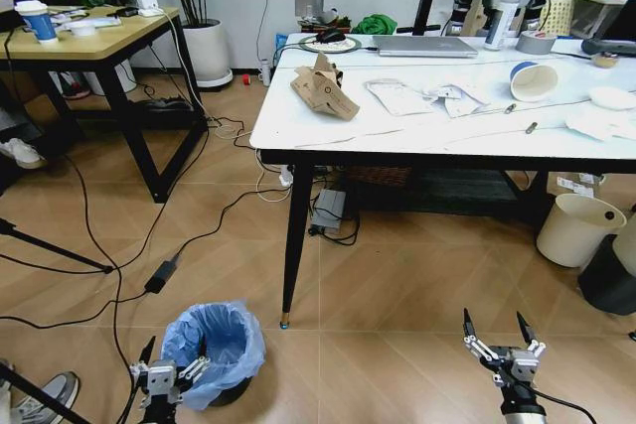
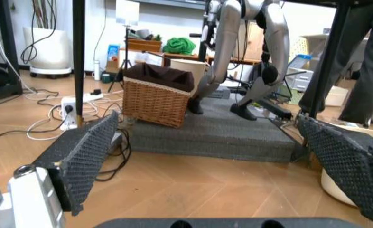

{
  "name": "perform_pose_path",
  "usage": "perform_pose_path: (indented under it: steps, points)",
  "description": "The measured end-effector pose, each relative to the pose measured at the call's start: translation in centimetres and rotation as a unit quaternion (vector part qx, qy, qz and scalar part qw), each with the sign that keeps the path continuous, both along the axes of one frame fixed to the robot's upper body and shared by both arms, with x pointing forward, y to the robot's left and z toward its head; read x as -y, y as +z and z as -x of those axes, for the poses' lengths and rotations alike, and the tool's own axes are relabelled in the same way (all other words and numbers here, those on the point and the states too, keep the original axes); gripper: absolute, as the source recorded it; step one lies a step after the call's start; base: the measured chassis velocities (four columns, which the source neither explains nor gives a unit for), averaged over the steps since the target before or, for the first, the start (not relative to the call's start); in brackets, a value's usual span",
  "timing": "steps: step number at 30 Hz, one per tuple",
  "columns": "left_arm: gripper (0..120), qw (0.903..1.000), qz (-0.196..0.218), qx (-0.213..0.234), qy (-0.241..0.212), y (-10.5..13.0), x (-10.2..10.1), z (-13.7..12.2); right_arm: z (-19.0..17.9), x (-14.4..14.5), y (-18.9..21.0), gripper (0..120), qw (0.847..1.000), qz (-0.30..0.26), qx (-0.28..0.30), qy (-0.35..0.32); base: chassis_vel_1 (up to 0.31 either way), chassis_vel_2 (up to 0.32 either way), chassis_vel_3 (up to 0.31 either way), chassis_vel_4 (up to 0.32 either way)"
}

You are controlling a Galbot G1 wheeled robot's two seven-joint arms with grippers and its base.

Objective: Pick up the trash bin and place the trash from the table into it.

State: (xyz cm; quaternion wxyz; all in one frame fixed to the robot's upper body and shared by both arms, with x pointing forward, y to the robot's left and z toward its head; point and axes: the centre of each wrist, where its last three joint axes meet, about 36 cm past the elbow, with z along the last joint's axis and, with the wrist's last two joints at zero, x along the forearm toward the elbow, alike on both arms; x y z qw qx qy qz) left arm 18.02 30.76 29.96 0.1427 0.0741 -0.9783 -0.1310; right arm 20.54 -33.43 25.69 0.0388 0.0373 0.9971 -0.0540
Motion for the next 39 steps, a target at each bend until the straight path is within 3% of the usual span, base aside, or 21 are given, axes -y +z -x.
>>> perform_pose_path:
  steps: [5, 9, 15, 20, 31, 36, 39]
  points:
    - [100, 0.9996, -0.004, -0.018, 0.02, 0.2, -2.7, -1.6, 0.1, -0.8, -0.7, 100, 1.0, -0.011, -0.001, -0.009, 0.0, 0.0, 0.0, 0.0]
    - [100, 0.9992, 0.004, -0.023, 0.034, 0.4, -4.2, -4.0, 0.9, -3.2, -2.4, 100, 0.999, -0.038, -0.006, -0.019, 0.0, 0.0, 0.0, 0.0]
    - [100, 0.9954, 0.048, -0.077, 0.032, 0.2, -4.5, -6.5, 1.2, -5.8, -3.4, 100, 0.998, -0.059, -0.012, -0.019, 0.0, 0.0, 0.0, 0.0]
    - [100, 0.9831, 0.083, -0.153, 0.056, -0.9, -5.1, -6.9, 1.6, -5.8, -4.0, 100, 0.998, -0.058, -0.021, -0.018, 0.0, 0.0, 0.0, 0.0]
    - [100, 0.9765, 0.089, -0.179, 0.08, -2.9, -5.7, -8.0, 1.6, -5.1, -3.9, 100, 0.998, -0.052, -0.026, -0.017, 0.0, 0.0, 0.0, 0.0]
    - [90, 0.9761, 0.092, -0.18, 0.079, -3.4, -5.8, -8.5, 1.5, -5.1, -3.9, 100, 0.998, -0.052, -0.026, -0.016, 0.0, 0.0, 0.0, 0.0]
    - [77, 0.9759, 0.098, -0.181, 0.072, -3.6, -5.9, -8.8, 1.5, -5.1, -3.8, 100, 0.998, -0.051, -0.026, -0.016, 0.0, 0.0, 0.0, 0.0]
